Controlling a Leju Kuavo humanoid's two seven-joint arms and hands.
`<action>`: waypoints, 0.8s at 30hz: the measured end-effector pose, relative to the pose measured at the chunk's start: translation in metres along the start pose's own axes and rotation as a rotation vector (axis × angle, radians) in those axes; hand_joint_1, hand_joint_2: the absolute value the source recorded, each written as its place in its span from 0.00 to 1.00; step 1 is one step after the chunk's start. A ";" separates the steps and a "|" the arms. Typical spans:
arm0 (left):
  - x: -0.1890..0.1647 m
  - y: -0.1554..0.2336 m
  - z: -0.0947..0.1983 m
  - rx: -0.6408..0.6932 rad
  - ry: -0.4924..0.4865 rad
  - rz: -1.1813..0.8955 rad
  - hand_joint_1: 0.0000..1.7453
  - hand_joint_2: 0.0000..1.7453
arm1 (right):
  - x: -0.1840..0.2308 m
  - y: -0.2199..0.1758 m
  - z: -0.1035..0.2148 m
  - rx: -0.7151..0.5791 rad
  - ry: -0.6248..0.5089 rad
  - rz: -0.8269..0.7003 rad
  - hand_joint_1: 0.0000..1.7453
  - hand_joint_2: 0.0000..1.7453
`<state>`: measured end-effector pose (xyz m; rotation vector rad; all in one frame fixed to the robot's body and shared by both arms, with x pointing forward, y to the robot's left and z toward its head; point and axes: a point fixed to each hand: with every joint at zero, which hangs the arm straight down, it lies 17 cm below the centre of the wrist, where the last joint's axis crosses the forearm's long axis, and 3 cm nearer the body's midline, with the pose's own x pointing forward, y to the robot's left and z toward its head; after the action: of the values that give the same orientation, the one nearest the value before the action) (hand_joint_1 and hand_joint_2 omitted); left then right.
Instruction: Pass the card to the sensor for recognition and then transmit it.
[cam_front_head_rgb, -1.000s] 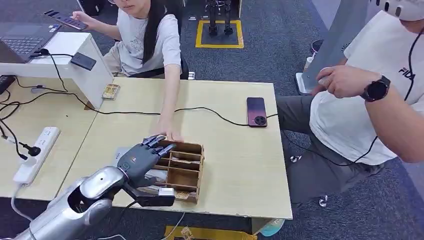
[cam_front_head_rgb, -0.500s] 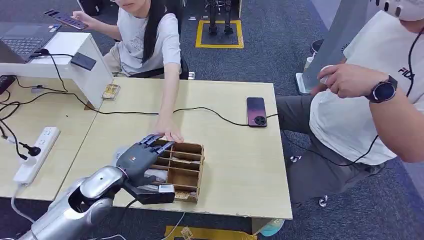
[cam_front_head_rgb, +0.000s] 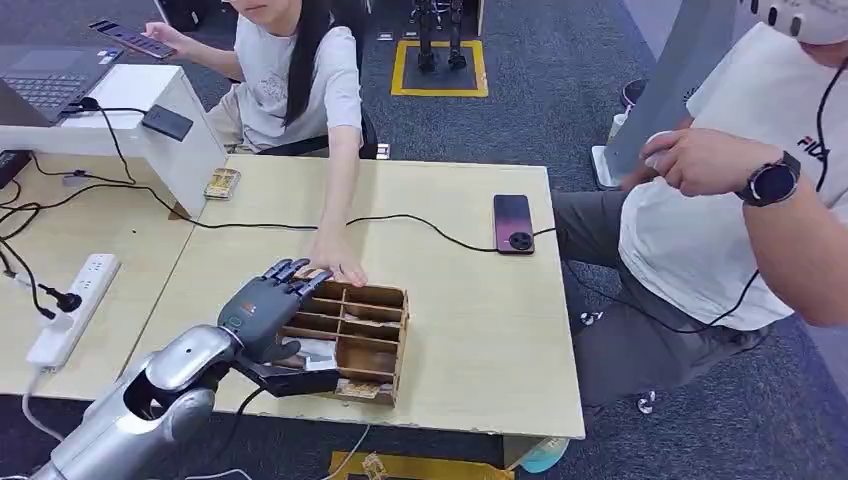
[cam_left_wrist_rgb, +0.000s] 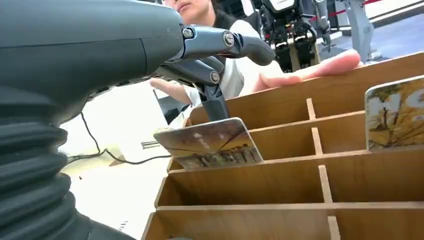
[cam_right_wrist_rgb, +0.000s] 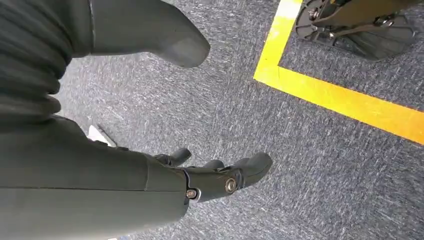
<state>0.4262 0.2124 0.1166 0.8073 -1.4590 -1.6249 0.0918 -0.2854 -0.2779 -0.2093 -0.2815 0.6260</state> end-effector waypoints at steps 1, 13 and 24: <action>0.000 0.000 0.000 -0.001 0.000 0.001 0.00 1.00 | 0.000 0.000 0.000 0.000 0.000 0.000 0.00 1.00; 0.005 0.001 0.004 0.000 -0.022 0.000 0.00 1.00 | 0.000 0.000 0.000 0.000 0.002 -0.003 0.00 1.00; 0.009 0.017 0.007 0.033 -0.044 -0.007 0.00 1.00 | -0.001 0.000 0.000 -0.002 0.003 -0.008 0.00 1.00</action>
<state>0.4183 0.2077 0.1345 0.8006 -1.5193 -1.6373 0.0914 -0.2861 -0.2779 -0.2106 -0.2802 0.6176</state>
